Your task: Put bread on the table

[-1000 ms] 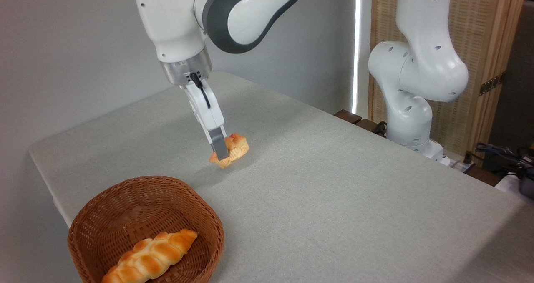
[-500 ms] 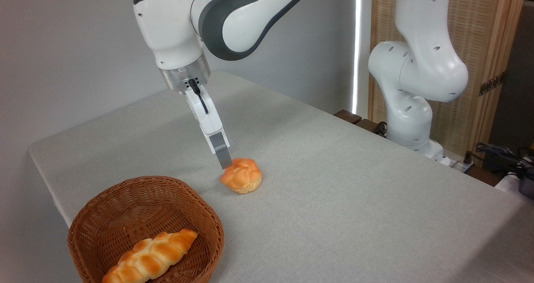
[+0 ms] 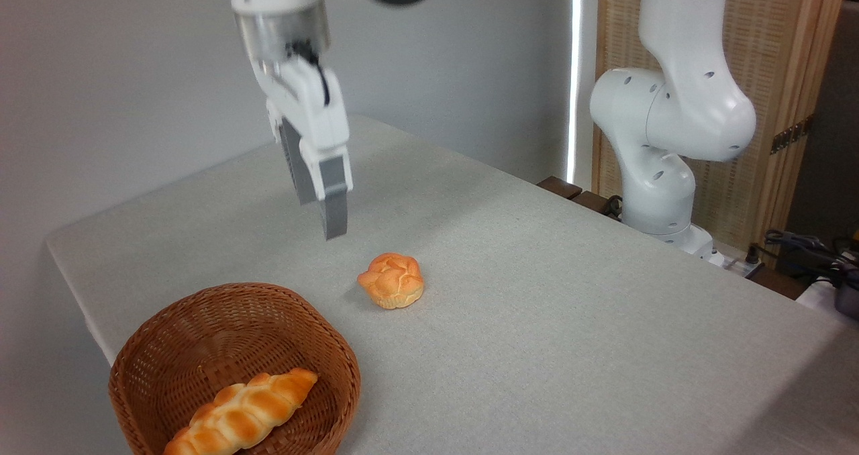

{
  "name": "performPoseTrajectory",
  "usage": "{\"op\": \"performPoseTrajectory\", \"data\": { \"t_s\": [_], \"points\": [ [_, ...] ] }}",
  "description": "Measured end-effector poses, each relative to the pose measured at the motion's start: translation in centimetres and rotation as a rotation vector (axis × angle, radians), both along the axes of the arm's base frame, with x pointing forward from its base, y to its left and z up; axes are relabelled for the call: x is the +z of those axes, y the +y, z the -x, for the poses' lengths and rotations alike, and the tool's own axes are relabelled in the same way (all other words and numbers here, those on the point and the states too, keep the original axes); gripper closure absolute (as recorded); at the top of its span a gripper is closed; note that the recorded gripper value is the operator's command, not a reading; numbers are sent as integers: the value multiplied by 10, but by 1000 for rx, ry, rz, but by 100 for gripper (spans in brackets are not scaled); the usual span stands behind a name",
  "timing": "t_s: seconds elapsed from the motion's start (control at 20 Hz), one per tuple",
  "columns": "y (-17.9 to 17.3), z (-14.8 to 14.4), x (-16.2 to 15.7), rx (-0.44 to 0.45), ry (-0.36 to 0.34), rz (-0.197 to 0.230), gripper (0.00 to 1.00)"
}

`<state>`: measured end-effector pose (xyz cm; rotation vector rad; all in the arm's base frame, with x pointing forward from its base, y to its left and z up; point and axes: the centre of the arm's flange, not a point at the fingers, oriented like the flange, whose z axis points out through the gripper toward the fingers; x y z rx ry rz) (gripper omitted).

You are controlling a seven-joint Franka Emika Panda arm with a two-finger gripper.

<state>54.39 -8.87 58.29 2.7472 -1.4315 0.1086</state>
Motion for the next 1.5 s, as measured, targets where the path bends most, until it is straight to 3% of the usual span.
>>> {"op": "performPoseTrajectory", "data": {
  "t_s": [0.25,0.45,0.9,1.15,1.35,1.5],
  "points": [
    [76,1,41,123,14,5,0],
    [112,1,51,140,-7,8,0],
    [85,-1,45,89,12,6,0],
    [70,-2,42,173,26,6,0],
    [71,-3,41,166,19,-67,0],
    [65,-3,41,153,18,-81,0]
  ]
}}
